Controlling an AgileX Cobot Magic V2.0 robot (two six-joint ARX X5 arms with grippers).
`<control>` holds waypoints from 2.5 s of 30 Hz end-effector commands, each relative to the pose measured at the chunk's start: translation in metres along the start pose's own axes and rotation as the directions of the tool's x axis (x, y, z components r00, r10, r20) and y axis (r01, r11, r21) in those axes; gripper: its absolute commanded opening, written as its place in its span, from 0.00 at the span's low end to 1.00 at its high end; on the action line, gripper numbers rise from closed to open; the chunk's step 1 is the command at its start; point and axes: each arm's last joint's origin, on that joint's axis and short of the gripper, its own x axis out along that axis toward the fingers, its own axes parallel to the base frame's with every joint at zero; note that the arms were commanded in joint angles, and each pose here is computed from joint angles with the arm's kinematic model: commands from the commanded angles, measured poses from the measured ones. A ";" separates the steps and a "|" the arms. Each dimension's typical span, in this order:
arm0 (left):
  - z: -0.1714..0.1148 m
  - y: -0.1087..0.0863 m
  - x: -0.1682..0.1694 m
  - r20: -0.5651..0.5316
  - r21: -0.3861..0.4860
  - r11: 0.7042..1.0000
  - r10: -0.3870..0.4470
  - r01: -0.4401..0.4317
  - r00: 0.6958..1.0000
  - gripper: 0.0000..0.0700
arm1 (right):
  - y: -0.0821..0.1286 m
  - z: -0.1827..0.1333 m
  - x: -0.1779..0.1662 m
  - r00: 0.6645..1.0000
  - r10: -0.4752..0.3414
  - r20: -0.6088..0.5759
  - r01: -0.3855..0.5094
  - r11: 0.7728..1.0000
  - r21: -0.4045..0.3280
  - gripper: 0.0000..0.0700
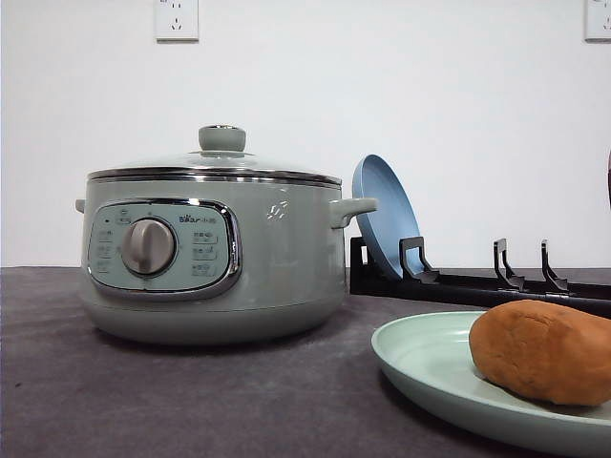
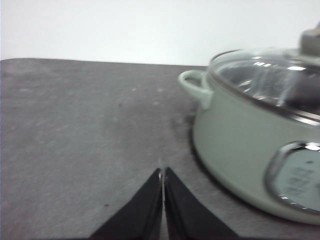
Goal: Transfer potato from steamer to green plate
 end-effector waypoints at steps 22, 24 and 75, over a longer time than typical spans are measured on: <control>-0.023 -0.004 0.009 -0.039 -0.023 0.999 0.025 -0.026 0.999 0.00 | 0.002 0.004 -0.003 1.000 0.009 0.022 -0.009 1.000 -0.017 0.03; -0.025 -0.004 0.009 -0.056 -0.030 0.999 0.026 -0.028 0.998 0.00 | 0.002 0.004 -0.003 1.000 0.009 0.022 -0.009 1.000 -0.017 0.03; -0.024 -0.004 0.009 -0.051 -0.030 0.999 0.027 -0.028 0.998 0.00 | -0.104 -0.152 0.091 0.763 -0.569 0.307 0.580 0.812 0.065 0.03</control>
